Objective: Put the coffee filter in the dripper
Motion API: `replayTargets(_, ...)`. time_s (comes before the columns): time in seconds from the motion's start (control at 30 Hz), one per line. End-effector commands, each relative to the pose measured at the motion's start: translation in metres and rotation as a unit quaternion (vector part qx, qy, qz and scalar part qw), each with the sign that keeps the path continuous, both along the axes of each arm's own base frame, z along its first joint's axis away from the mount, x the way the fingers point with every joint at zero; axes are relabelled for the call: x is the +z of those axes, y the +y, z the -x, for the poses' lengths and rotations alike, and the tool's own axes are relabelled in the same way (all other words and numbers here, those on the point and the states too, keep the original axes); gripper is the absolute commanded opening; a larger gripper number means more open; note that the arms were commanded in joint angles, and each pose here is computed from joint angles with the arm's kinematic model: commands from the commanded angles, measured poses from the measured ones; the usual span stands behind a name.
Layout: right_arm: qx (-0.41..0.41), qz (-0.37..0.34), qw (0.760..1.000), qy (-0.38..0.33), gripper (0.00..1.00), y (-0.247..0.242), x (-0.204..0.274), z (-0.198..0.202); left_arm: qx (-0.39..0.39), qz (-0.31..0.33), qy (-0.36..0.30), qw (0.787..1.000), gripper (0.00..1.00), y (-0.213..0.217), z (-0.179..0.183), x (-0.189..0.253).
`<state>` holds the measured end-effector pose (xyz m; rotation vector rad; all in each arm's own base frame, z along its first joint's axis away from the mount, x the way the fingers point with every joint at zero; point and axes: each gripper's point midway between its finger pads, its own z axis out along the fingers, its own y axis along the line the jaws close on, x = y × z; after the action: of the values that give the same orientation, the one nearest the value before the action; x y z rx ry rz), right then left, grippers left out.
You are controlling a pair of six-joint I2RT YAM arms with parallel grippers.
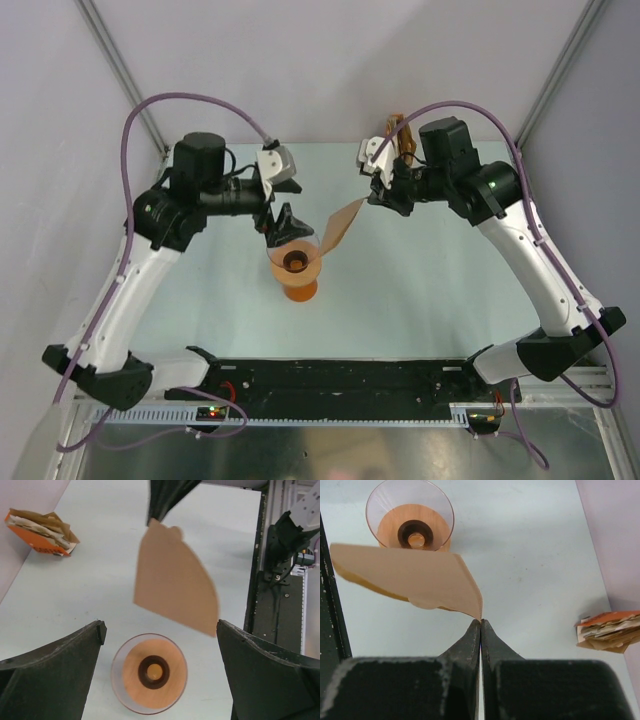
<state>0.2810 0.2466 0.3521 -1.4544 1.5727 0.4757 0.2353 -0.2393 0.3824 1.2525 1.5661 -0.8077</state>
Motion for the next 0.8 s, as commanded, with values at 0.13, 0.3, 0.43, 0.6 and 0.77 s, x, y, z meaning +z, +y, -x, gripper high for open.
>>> replayTargets(0.13,-0.043,-0.029,0.999,0.006,0.00,0.002,0.025,0.007,0.058,0.045,-0.031,0.997,1.00,-0.007,0.013,0.016)
replayTargets(0.3,-0.044,-0.030,0.998,0.015,0.00,0.006,0.026,0.016,0.051,0.046,-0.030,0.997,1.00,-0.016,0.014,0.016)
replayTargets(0.43,-0.042,-0.034,0.998,0.021,0.00,0.009,0.028,0.023,0.039,0.031,-0.045,0.998,1.00,-0.026,0.021,0.010)
replayTargets(0.6,-0.044,-0.035,0.998,0.022,0.00,0.010,0.029,0.028,0.031,0.032,-0.035,0.998,0.99,-0.032,0.027,0.007)
replayTargets(0.77,-0.046,-0.036,0.998,0.019,0.00,0.010,0.031,0.031,0.026,0.031,-0.023,0.999,0.96,-0.034,0.035,0.001)
